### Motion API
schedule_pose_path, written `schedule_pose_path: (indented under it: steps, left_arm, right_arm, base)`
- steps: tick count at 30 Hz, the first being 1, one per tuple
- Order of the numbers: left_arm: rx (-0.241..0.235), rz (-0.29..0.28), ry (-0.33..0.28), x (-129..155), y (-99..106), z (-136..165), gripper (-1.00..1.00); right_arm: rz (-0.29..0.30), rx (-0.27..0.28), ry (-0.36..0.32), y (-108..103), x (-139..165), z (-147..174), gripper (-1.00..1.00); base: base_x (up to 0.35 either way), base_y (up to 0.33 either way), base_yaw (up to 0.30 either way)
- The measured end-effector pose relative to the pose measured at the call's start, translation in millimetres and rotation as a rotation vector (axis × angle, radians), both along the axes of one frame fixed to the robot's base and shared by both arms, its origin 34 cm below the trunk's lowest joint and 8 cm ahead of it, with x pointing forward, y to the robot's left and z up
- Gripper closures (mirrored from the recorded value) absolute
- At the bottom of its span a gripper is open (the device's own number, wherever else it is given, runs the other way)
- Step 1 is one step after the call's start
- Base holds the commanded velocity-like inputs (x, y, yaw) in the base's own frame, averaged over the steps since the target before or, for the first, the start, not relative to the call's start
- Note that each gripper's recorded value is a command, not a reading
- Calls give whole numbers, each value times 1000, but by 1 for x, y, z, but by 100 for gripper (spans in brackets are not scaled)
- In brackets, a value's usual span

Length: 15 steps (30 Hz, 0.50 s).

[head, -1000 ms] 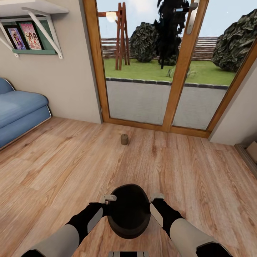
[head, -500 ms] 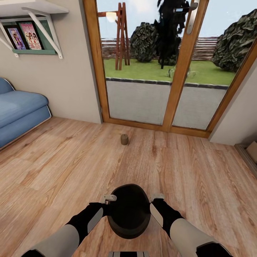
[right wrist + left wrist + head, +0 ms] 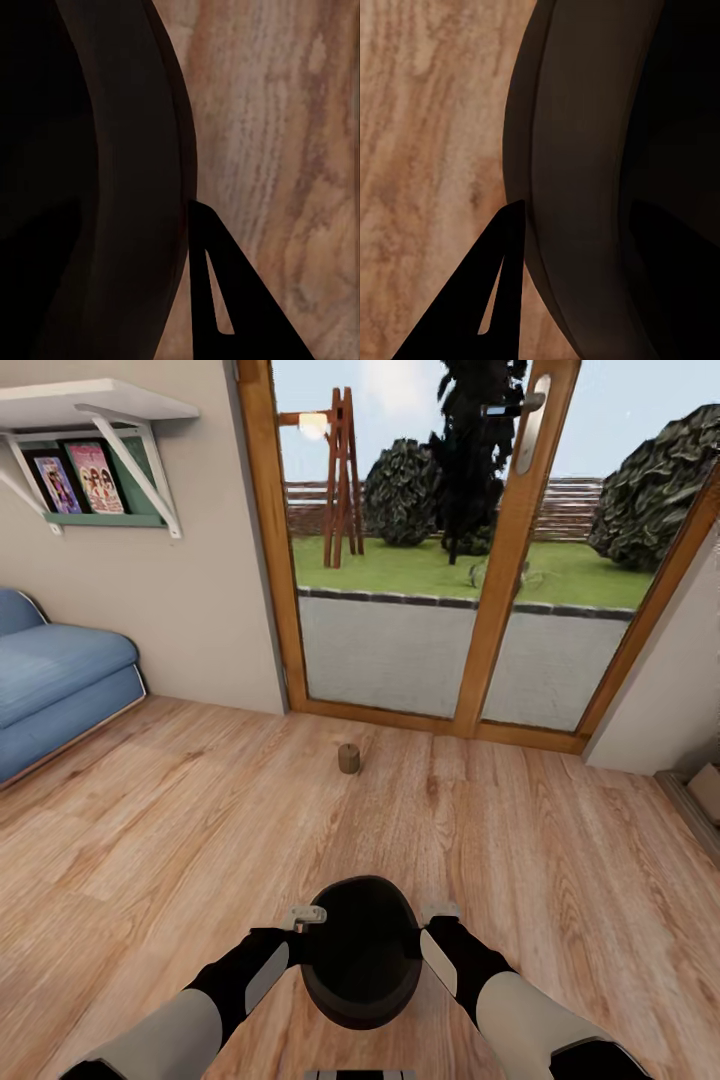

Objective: Place each of the two pumpkins and all three candles from the living room inside a cabinet in the living room (use any cabinet), then make sure every cabinet is closed, and position the cauldron so it is next to a table in the living room.

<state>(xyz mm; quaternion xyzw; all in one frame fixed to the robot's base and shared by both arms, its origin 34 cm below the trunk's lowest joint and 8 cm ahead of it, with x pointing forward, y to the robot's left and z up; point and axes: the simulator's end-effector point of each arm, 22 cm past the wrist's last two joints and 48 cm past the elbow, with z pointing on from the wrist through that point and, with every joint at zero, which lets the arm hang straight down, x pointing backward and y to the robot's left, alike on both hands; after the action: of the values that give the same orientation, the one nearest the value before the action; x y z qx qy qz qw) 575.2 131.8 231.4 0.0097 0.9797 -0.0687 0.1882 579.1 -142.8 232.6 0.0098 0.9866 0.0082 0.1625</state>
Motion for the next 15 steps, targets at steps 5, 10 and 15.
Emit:
schedule_pose_path:
  steps: [5, 10, 15]
  left_arm:
    - [0, 0, -21, 5, 0, 11, 100]
    - [0, -1, -41, 11, 0, 22, 100]
    - [0, -2, -62, 16, 0, 32, 100]
  right_arm:
    - [0, 0, -21, 0, 5, 11, 100]
    - [-1, 0, -42, 0, 11, 22, 100]
    - [0, 0, -63, 0, 16, 33, 100]
  base:
    - [0, 0, 0]
    - [0, 0, 0]
    - [0, 0, 0]
